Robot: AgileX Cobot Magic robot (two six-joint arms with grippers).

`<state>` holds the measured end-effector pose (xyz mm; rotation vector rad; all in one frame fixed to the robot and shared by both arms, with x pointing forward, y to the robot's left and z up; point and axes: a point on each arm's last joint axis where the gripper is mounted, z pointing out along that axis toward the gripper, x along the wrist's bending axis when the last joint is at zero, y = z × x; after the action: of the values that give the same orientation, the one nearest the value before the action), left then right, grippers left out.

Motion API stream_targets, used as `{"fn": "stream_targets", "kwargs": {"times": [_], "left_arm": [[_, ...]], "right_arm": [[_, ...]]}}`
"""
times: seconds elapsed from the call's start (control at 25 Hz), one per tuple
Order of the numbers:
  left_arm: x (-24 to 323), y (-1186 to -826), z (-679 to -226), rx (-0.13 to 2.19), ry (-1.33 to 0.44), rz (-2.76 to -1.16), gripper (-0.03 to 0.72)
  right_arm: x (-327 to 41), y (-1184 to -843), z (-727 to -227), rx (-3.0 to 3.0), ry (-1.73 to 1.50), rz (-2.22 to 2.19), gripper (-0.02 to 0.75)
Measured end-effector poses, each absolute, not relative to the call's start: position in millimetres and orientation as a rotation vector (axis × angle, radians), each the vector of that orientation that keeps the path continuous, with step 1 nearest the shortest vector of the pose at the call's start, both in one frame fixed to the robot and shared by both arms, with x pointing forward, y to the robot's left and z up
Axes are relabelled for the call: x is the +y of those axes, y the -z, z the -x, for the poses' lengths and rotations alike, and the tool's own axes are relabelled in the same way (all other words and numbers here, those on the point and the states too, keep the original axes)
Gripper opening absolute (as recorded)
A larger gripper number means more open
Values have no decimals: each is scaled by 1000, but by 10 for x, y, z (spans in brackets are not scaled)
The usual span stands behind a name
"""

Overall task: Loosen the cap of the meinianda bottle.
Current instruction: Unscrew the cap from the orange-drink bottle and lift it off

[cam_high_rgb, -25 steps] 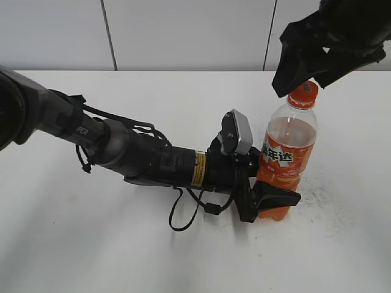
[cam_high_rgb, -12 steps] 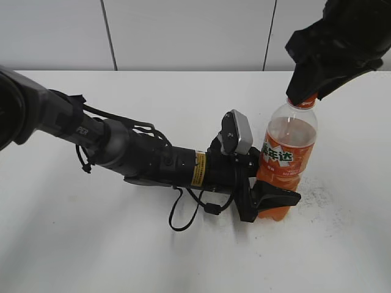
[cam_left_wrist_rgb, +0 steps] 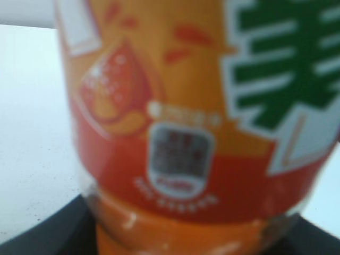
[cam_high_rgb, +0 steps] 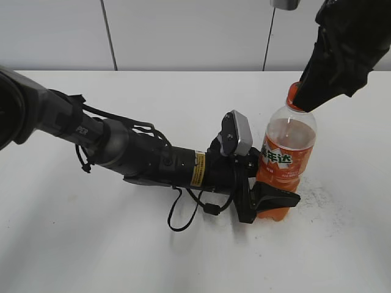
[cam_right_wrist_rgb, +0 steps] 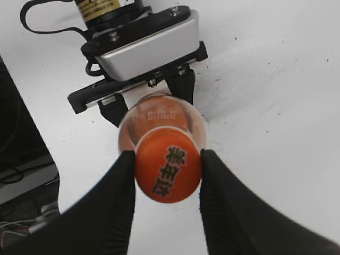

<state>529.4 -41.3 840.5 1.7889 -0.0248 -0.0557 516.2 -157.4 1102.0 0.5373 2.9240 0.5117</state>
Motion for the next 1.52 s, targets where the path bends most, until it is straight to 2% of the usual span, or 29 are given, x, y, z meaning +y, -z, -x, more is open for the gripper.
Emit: {"fn": "stream_targets", "kwargs": {"times": [0.12, 0.32, 0.44, 0.6, 0.76, 0.8, 0.84, 1.12, 1.4, 1.52], "left_arm": [[-413, -8405, -5294, -25, 56, -1789, 481], [-413, -8406, -5296, -16, 59, -1788, 481], [-413, -8406, -5296, -15, 59, -1787, 481], [-413, -8406, -5296, -15, 59, -1787, 481], [-413, -8407, -5298, -10, 61, -1787, 480], [-414, -8408, -5299, -8, 61, -1786, 479], [-414, -8408, -5299, -8, 61, -1786, 479], [-416, -8407, -5297, -6, 62, -1786, 477], [-416, -8407, -5298, -3, 63, -1787, 475], [-416, -8406, -5295, -11, 62, -1789, 475]], "right_arm": [[-1574, -11020, -5162, 2913, -520, -646, 288], [-1570, -11021, -5180, 2811, -561, -1090, 462], [-1567, -11025, -5192, 2680, -592, -1448, 493], [-1569, -11024, -5190, 2505, -600, -1822, 491], [-1581, -11021, -5195, 2475, -585, -1855, 345], [-1581, -11021, -5195, 2482, -585, -1843, 272], [-1581, -11021, -5195, 2492, -584, -1825, 264], [-1589, -11019, -5200, 2649, -563, -1485, 264], [-1574, -11030, -5179, 2908, -501, -353, 264], [-1562, -11032, -5170, 2916, -511, -257, 264]]}}
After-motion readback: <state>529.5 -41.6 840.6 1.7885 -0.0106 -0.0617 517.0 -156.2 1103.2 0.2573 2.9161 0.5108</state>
